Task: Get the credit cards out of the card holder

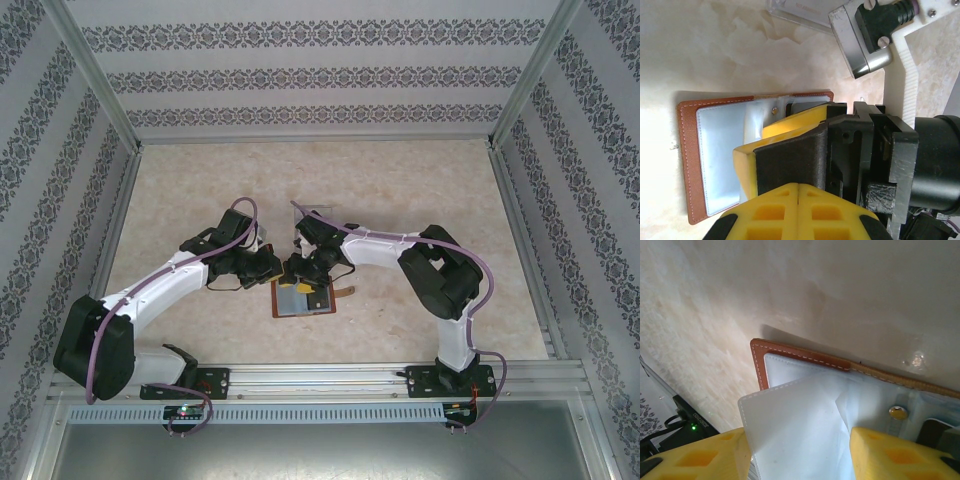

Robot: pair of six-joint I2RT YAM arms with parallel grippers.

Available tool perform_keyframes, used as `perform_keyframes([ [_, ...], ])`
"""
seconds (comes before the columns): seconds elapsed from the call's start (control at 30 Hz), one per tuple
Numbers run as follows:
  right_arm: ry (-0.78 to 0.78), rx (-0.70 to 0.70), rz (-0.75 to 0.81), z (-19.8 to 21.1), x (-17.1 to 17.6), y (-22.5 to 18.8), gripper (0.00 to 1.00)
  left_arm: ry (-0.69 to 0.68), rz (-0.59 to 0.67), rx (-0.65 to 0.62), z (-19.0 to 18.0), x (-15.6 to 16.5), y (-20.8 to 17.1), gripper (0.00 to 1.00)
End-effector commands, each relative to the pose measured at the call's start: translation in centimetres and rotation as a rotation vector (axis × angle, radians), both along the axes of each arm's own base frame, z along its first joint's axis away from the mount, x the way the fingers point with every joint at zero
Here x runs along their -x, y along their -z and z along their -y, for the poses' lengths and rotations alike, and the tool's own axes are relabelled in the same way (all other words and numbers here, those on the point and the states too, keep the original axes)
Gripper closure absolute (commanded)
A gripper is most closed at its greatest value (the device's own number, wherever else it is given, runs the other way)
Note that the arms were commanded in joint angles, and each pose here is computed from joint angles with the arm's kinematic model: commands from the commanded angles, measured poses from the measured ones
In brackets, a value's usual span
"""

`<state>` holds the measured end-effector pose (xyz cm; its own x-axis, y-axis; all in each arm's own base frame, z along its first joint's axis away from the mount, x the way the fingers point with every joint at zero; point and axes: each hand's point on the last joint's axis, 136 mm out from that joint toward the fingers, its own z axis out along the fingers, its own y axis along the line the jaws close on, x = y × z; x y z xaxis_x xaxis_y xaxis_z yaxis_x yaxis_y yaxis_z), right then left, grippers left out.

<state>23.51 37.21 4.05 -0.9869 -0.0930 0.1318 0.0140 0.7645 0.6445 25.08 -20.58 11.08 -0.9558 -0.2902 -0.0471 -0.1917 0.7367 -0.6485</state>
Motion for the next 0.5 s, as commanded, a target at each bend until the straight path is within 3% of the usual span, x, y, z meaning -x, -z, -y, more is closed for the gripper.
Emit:
perform_keyframes([
  [0.0, -0.007, -0.080, 0.052, -0.4, -0.6, -3.2, 0.46, 0.022, 0.009, -0.006, -0.1, 0.1, -0.6, 1.00],
  [0.47, 0.005, -0.088, 0.043, 0.1, -0.9, -3.1, 0.51, -0.043, 0.108, -0.080, -2.0, -0.5, -3.3, 1.00],
])
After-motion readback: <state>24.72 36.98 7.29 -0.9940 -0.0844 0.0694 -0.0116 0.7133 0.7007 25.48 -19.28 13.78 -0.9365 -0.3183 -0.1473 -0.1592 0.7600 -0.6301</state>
